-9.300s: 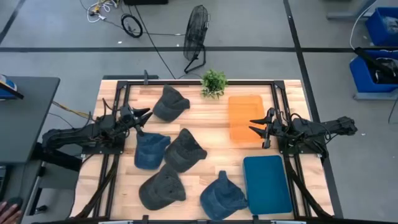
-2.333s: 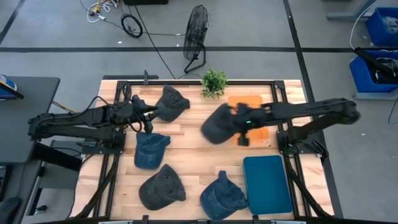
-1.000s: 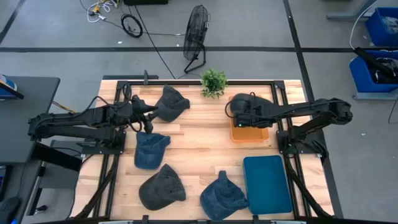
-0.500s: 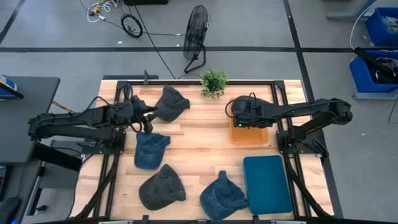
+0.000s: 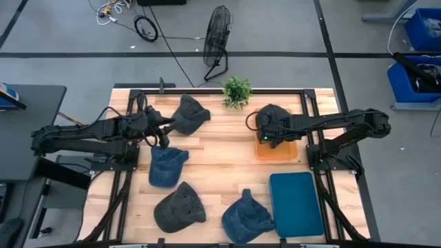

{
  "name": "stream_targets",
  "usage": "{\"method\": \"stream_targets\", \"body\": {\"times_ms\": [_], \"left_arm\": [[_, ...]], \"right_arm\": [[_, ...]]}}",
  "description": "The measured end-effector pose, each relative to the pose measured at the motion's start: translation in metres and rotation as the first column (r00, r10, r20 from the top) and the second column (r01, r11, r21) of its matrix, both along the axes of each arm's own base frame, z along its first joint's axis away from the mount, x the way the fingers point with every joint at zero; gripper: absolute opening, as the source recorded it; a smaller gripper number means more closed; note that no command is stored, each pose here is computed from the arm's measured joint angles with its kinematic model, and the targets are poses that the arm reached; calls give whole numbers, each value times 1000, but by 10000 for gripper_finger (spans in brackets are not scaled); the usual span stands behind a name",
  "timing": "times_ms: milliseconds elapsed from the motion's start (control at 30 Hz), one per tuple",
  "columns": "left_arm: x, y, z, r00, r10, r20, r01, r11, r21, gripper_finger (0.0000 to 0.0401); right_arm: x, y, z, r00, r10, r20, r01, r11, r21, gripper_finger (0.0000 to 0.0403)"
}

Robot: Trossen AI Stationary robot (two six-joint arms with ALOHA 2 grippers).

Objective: Pick & Place hat
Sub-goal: Put the middle black cap into the orange bin

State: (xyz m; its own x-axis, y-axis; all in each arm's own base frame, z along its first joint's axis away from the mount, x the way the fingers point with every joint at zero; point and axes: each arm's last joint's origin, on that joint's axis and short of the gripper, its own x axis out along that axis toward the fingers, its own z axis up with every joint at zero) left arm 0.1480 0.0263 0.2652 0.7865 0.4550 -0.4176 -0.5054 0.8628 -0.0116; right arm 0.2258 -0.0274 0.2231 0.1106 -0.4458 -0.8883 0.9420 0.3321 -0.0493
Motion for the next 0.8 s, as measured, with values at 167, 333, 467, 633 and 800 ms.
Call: {"method": "stream_targets", "body": {"times_ms": [167,333,467,633,800], "left_arm": [[0,0,0,1000,0,1,0,1000,-1,133],[0,0,0,1000,1,1,-1,1000,-1,133],[0,0,0,1000,1,2,-1,1000,-2,133],[0,0,0,1000,12,13,-11,1000,-22,133],[0,0,0,1000,12,14,-11,1000,-22,133]], "right_arm": [[3,0,13,973,216,-85,-216,976,5,127],[-1,-4,33,932,302,-199,-309,951,-4,138],[-10,-11,34,857,362,-366,-396,918,-17,139],[-11,-23,26,808,453,-377,-460,884,75,143],[-15,-41,19,787,465,-406,-475,876,83,154]]}}
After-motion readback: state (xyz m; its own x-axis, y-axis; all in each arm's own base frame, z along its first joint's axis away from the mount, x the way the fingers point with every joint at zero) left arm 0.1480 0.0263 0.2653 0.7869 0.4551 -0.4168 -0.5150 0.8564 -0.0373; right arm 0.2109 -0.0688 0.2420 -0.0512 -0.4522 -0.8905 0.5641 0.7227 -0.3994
